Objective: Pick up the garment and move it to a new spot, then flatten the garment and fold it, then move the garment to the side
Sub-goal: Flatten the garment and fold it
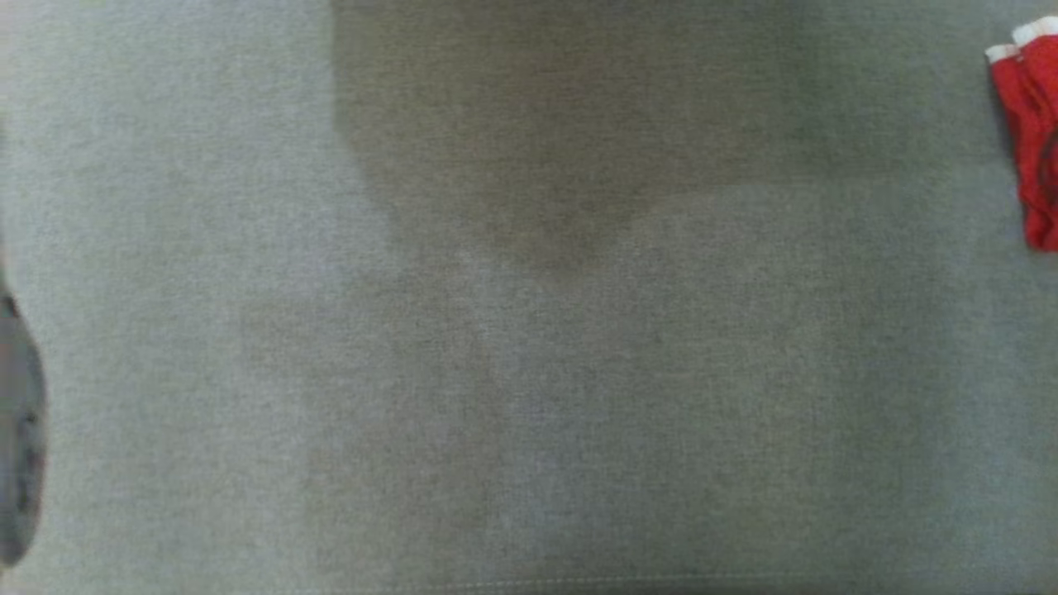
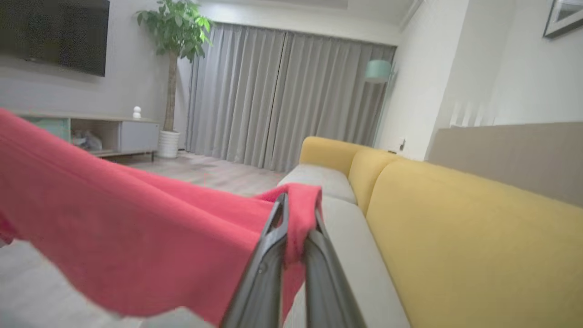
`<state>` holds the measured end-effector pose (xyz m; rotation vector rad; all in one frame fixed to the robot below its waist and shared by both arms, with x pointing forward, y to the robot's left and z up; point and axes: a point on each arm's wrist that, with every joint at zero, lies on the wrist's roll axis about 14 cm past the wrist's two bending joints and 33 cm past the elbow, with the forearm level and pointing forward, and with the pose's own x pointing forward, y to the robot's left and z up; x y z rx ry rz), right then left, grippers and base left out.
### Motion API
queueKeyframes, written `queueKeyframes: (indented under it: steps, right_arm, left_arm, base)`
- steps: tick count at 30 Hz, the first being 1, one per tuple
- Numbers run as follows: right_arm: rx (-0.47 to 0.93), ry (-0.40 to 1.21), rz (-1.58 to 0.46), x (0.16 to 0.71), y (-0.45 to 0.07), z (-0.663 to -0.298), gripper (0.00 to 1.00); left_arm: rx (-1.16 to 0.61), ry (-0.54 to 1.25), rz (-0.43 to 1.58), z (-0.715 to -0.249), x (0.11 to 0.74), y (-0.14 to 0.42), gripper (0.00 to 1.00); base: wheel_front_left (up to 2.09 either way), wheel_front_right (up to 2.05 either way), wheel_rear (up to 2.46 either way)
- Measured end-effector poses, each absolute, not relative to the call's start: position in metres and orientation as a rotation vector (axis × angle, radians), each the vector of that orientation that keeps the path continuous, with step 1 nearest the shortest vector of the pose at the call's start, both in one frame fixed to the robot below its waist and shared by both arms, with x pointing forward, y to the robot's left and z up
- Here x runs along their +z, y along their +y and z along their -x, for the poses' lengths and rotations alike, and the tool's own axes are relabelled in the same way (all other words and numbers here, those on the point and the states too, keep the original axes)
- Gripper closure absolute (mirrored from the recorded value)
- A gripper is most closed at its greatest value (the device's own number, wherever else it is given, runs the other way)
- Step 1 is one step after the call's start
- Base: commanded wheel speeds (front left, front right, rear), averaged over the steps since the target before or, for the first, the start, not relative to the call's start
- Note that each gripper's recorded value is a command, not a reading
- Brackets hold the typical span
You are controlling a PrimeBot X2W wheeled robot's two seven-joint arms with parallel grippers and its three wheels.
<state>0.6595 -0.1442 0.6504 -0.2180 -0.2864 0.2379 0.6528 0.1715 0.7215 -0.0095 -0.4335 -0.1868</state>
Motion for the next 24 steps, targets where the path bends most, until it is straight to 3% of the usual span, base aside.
queueKeyframes:
  steps: [5,11,17,24]
  right_arm:
    - [0.245,-0.113,0.199,0.58,-0.147,-0.651,1.0]
    - [0.313,0.194,0.244,0.475,-0.14,-0.603,1.0]
    - [0.336,0.337,0.276,0.452,-0.145,-0.569,1.0]
    - [0.377,0.467,0.287,0.443,-0.152,-0.524,1.0]
  left_arm:
    - [-0.234,-0.333,-0.036,-0.646,0.672,0.158,1.0]
    - [-0.204,-0.073,-0.062,-0.607,0.557,0.182,1.0]
    - [-0.235,0.109,-0.067,-0.541,0.48,0.184,1.0]
    - [-0.344,0.24,-0.145,-0.471,0.454,0.179,1.0]
  base:
    - [0.0,0.0,0.0]
    - [0.0,0.0,0.0]
    - [0.0,0.0,0.0]
    - [0.0,0.0,0.0]
